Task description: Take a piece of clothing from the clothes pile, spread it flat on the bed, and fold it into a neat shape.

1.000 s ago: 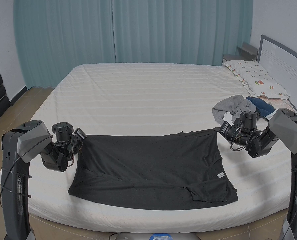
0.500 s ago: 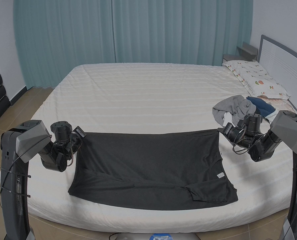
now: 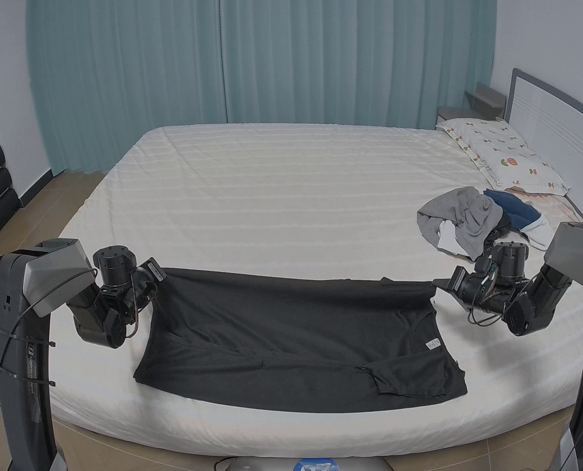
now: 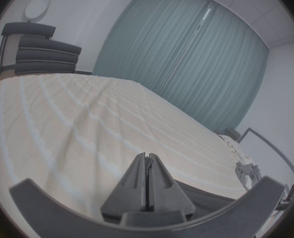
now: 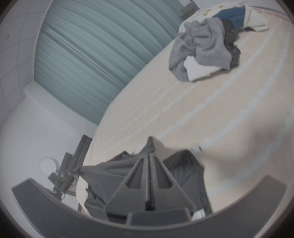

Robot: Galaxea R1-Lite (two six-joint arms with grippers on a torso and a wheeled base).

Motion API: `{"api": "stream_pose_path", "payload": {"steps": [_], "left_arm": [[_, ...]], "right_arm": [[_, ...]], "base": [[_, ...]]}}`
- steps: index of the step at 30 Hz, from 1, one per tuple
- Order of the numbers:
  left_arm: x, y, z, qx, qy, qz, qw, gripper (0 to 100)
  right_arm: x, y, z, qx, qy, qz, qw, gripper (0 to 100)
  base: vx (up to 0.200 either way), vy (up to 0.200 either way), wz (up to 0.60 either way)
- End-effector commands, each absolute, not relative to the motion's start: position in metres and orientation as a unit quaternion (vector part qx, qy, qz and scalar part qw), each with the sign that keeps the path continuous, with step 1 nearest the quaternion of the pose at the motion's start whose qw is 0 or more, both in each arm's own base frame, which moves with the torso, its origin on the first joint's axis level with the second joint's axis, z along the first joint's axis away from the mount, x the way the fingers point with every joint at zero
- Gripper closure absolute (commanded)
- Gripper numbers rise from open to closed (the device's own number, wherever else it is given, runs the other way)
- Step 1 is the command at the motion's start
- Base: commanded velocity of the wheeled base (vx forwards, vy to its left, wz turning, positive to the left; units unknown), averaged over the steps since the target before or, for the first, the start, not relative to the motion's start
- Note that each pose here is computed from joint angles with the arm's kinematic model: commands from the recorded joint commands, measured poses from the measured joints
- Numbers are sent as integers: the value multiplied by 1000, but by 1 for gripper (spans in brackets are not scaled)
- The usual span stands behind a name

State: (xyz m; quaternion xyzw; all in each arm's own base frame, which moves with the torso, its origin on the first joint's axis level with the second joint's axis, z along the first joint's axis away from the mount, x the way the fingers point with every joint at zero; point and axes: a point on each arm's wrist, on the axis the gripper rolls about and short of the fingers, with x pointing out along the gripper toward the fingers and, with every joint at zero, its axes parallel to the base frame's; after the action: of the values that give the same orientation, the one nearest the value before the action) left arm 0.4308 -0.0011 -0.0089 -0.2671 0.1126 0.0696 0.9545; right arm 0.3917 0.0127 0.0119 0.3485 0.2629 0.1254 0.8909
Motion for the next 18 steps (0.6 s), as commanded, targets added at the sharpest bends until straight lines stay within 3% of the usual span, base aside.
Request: {"api": "stream_pose_path", "payload": {"steps": [1,18], "left_arm": [[401,-1,-27,-214,143,70,964,100],[342,-17,-72,-164,207,51,963,100]], "right_arm": [[349,5,-7,331,297,144,884,100],[298,1,-40,290,358,141,877,100]], "base": [[0,0,0],[0,0,0]]}}
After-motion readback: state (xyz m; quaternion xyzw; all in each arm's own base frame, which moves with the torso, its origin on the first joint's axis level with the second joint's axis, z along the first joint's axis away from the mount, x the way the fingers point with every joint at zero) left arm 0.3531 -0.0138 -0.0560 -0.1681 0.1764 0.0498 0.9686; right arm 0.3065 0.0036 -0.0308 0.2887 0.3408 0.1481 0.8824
